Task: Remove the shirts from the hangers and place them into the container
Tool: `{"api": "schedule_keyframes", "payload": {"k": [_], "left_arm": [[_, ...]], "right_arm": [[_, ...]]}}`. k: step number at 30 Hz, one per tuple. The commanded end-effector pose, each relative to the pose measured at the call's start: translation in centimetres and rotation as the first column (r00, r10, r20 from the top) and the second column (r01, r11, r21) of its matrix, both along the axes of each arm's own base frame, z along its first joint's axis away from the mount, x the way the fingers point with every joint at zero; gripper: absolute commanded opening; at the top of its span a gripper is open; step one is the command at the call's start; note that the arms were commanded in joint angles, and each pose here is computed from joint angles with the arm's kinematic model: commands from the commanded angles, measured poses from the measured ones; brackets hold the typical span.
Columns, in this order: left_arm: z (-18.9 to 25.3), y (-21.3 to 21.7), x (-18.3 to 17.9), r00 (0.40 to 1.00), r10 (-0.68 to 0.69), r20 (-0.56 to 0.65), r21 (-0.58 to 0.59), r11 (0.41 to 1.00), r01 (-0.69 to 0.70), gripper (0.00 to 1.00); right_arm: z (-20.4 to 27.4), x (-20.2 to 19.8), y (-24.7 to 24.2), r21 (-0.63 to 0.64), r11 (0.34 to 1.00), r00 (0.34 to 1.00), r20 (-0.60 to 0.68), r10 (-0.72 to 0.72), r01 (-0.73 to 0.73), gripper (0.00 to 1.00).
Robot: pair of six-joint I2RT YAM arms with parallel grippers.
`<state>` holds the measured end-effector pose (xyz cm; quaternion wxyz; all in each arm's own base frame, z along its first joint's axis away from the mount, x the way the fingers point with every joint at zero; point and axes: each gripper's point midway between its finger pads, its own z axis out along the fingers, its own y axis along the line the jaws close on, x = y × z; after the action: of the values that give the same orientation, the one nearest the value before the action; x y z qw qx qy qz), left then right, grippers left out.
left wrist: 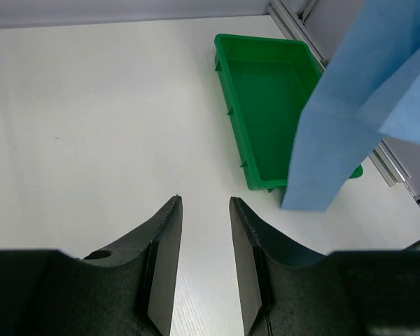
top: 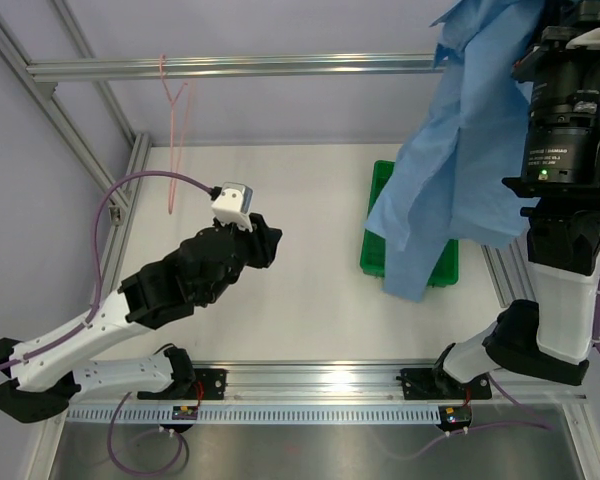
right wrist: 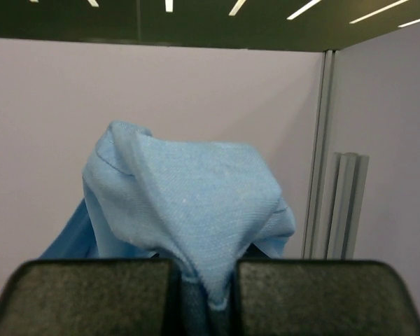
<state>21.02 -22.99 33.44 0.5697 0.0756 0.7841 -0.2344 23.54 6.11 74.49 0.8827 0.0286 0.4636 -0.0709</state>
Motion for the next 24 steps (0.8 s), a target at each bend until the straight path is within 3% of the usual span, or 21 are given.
{"api": "schedule_keyframes", "payload": {"k": [1, 15, 24], "left_arm": [[2.1, 0.1, 0.5, 0.999, 0.029, 0.041, -0.040, 0.999, -0.027, 0.38], [0.7, 0.9, 0.8, 0.997, 0.068, 0.037, -0.004, 0.998, -0.068, 0.46], [-0.7, 1.6, 1.0, 0.995, 0.088, 0.037, 0.027, 0.996, -0.089, 0.48]], "right_arm": [[1.5, 0.0, 1.1, -0.152, 0.988, 0.998, 0.068, 0.019, -0.008, 0.00], [2.8, 4.6, 2.8, -0.178, 0.983, 0.982, 0.173, 0.072, -0.041, 0.00], [0.5, 8.8, 2.1, -0.165, 0.986, 0.992, 0.114, 0.046, -0.027, 0.00]]}}
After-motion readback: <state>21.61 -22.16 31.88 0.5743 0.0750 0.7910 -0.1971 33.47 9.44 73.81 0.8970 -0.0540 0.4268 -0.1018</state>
